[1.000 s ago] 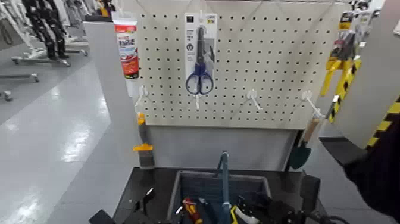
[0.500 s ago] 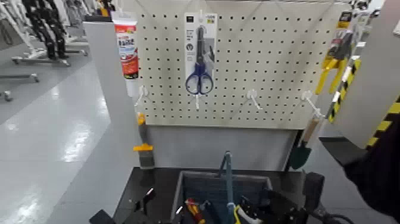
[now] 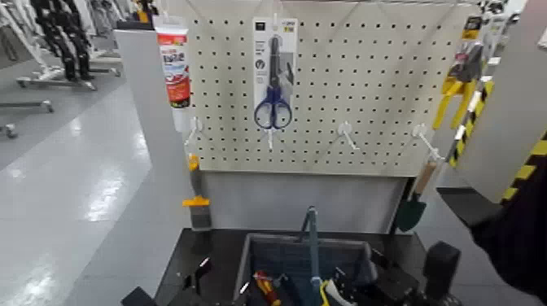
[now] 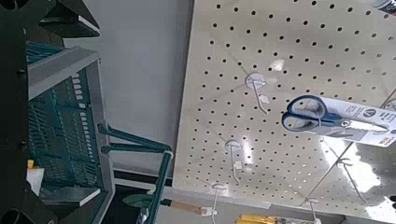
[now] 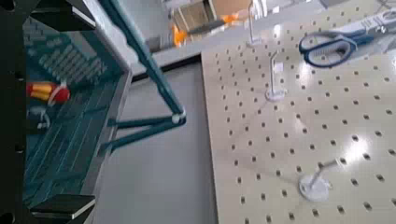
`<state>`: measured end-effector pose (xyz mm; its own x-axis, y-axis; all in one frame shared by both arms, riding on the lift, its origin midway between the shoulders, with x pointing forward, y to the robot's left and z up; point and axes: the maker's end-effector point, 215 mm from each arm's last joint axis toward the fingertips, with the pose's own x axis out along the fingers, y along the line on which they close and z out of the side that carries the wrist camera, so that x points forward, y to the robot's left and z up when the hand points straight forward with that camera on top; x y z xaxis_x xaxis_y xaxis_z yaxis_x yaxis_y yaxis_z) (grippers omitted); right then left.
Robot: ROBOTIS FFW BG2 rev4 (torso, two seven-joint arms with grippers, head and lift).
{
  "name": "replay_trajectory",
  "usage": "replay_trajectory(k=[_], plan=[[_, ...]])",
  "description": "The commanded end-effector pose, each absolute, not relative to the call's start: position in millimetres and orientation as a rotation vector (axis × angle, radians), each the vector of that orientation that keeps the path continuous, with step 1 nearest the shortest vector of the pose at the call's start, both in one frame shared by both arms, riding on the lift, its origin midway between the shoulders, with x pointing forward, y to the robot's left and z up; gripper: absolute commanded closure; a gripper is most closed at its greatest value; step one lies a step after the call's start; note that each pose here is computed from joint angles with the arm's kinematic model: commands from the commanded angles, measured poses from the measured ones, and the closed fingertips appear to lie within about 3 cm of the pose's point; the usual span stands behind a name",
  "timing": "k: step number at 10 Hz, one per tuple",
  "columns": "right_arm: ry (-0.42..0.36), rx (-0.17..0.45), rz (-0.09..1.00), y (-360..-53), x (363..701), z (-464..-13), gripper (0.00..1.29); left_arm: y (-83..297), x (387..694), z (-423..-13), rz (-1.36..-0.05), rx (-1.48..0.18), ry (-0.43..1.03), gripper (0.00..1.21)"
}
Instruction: Put the black wrench into the crate.
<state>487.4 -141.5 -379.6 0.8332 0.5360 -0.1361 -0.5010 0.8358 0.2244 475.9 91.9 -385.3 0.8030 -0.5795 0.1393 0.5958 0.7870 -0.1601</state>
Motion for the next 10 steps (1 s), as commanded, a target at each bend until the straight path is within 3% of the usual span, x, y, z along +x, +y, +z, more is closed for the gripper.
replay_trajectory(k=[1,4,10], plan=[[0.084,0.155,0.359,-173.5,455.9,-373.3,0.01,94.6,473.6,-387.1,-0.627,-0.203,-0.081,0.11],[0.086,0.142,0.275,-187.6,426.1,-386.9,0.01,97.2,472.6,-388.5,-0.621,-0.205,-0.078,0.11],[0.102,0.125,0.24,-194.8,420.3,-391.1,0.01,101.5,469.2,-398.9,-0.603,-0.221,-0.049,0.11]])
